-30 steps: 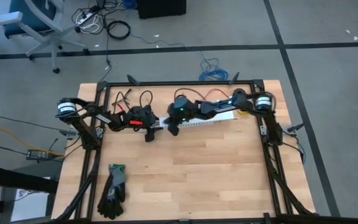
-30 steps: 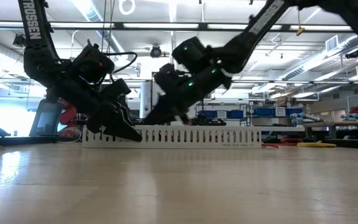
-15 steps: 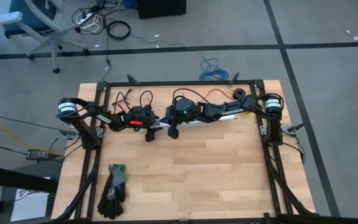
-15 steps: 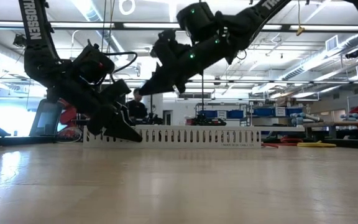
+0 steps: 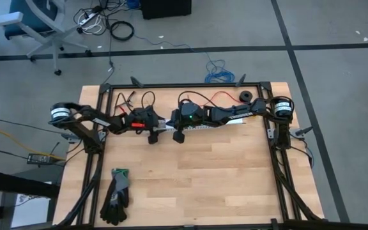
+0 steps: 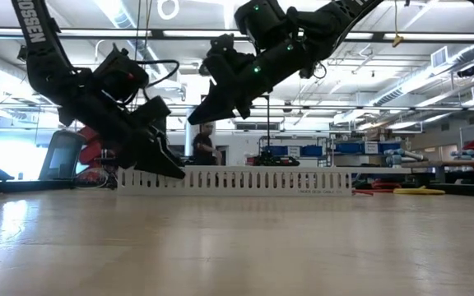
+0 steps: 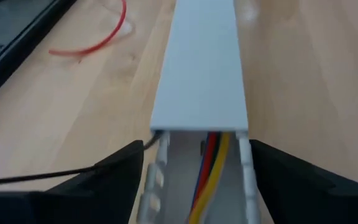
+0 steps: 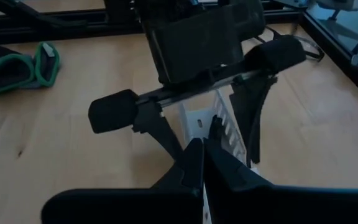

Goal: Ziptie cables
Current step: Close the cable duct with the cable duct lid

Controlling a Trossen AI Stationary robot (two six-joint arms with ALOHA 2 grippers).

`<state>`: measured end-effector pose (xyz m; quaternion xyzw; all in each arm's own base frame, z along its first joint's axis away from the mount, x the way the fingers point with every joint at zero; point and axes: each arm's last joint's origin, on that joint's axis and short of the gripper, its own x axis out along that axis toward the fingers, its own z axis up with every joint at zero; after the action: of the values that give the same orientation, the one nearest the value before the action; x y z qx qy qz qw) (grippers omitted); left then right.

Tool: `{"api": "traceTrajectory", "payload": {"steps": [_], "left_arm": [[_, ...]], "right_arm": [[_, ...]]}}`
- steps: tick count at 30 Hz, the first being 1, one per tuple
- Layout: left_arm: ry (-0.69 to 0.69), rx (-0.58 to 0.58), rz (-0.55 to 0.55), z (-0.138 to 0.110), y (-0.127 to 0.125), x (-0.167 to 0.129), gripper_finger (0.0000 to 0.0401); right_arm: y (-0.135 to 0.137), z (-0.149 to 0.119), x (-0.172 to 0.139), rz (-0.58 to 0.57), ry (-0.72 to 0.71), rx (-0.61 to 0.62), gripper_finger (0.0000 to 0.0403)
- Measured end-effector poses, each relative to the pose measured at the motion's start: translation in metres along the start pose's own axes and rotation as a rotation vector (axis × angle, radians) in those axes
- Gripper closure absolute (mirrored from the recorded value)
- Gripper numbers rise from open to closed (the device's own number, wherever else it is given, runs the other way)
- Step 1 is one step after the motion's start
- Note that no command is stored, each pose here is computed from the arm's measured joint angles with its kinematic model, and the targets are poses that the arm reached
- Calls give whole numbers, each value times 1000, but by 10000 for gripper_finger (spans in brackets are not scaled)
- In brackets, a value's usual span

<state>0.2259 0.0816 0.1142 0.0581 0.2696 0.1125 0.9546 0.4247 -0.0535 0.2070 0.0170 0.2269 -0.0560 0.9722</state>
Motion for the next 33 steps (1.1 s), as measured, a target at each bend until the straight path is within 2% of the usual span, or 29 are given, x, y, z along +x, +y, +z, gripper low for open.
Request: {"api": "traceTrajectory", "payload": {"steps": [7, 16, 19, 23, 27, 31, 33], "left_arm": [[112, -5, 9, -6, -1, -6, 103], [135, -11, 3, -8, -1, -6, 103], [135, -9, 2, -8, -1, -6, 109], [128, -11, -11, -8, -1, -6, 138], [120, -15, -12, -7, -1, -6, 161], [112, -31, -9, -7, -1, -6, 164], [113, -33, -7, -7, -1, -6, 164]], "right_arm": [[0, -1, 0, 0, 12, 1, 403], [-1, -2, -1, -2, 23, 8, 403], [-3, -6, -1, -21, 77, 35, 403], [-6, -17, -3, -91, 188, 60, 403], [-9, -25, -5, -119, 272, 126, 403], [-20, -37, -4, -177, 347, 223, 403], [-27, -44, 9, -98, 331, 273, 403]]}}
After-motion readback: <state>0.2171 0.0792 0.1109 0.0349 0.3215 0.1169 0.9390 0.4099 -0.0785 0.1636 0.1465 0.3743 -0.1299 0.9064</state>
